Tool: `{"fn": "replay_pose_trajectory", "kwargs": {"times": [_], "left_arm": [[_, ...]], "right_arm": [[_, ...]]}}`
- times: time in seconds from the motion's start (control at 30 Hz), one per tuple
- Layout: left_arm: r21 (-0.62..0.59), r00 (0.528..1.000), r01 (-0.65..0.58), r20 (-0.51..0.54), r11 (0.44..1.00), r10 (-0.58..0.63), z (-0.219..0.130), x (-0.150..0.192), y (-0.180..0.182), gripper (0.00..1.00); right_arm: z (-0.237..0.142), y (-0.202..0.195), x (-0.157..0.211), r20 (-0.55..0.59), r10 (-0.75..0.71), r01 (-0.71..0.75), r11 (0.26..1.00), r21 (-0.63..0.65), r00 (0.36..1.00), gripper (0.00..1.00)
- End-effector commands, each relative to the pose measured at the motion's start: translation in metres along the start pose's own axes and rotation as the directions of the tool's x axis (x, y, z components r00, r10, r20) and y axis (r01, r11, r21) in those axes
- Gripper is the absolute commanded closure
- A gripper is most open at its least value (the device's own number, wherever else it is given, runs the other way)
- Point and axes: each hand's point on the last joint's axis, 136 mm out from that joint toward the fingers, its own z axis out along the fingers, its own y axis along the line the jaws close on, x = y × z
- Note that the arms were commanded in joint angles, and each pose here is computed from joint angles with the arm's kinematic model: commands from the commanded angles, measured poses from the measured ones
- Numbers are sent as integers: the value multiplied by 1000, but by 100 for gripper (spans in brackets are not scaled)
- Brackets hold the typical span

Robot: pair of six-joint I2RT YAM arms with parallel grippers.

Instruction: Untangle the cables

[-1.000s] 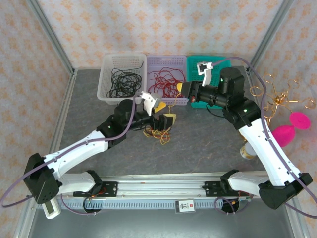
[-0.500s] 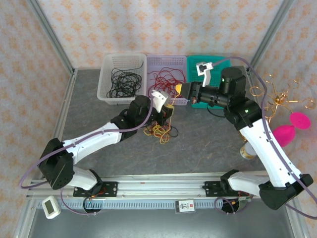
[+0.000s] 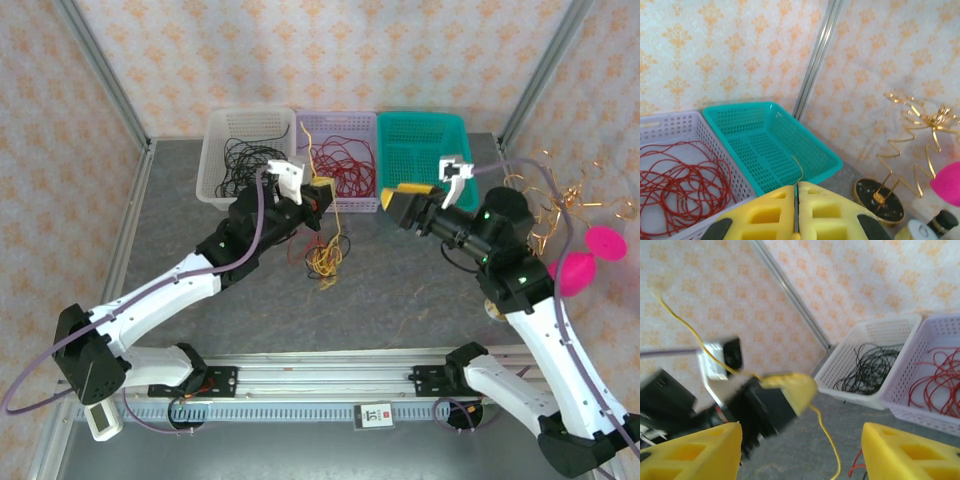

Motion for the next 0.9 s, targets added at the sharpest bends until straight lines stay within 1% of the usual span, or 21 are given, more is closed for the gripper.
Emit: {"fn": "replay_pose_trajectory", "kwargs": {"times": [0.0, 0.07, 0.2, 0.3, 0.47, 0.57, 0.7, 0.77, 0.87], "left_arm": [[1, 996, 55, 71, 998, -55, -10, -35, -5, 100], [22, 995, 61, 77, 998, -63, -11, -42, -11, 100], [44, 994, 68, 79, 997, -72, -11, -49, -19, 100], [48, 995, 68, 76, 997, -71, -11, -54, -22, 100], [66, 997, 62, 50, 996, -65, -13, -59, -29, 100], [80, 997, 57, 47, 995, -60, -15, -64, -34, 100], [78, 998, 41, 45, 996, -44, -16, -74, -37, 100], [78, 998, 30, 46, 996, -34, -16, -78, -39, 100], [75, 998, 9, 59, 997, -13, -18, -90, -42, 100]], "right_arm": [[18, 7, 36, -19, -48, 44, 987, -157, 999, 41], [29, 10, 65, -40, -96, 85, 974, -212, 995, 40], [44, 12, 100, -31, -194, 178, 945, -273, 980, 36], [52, 9, 111, -13, -229, 214, 927, -309, 973, 34], [63, 8, 117, 9, -317, 304, 899, -317, 948, 34], [69, 10, 132, -24, -368, 336, 871, -359, 929, 35], [72, 13, 165, -101, -421, 336, 827, -451, 901, 35], [79, 3, 177, -139, -433, 340, 837, -429, 891, 40], [91, -26, 192, -198, -435, 357, 873, -333, 878, 59]]}}
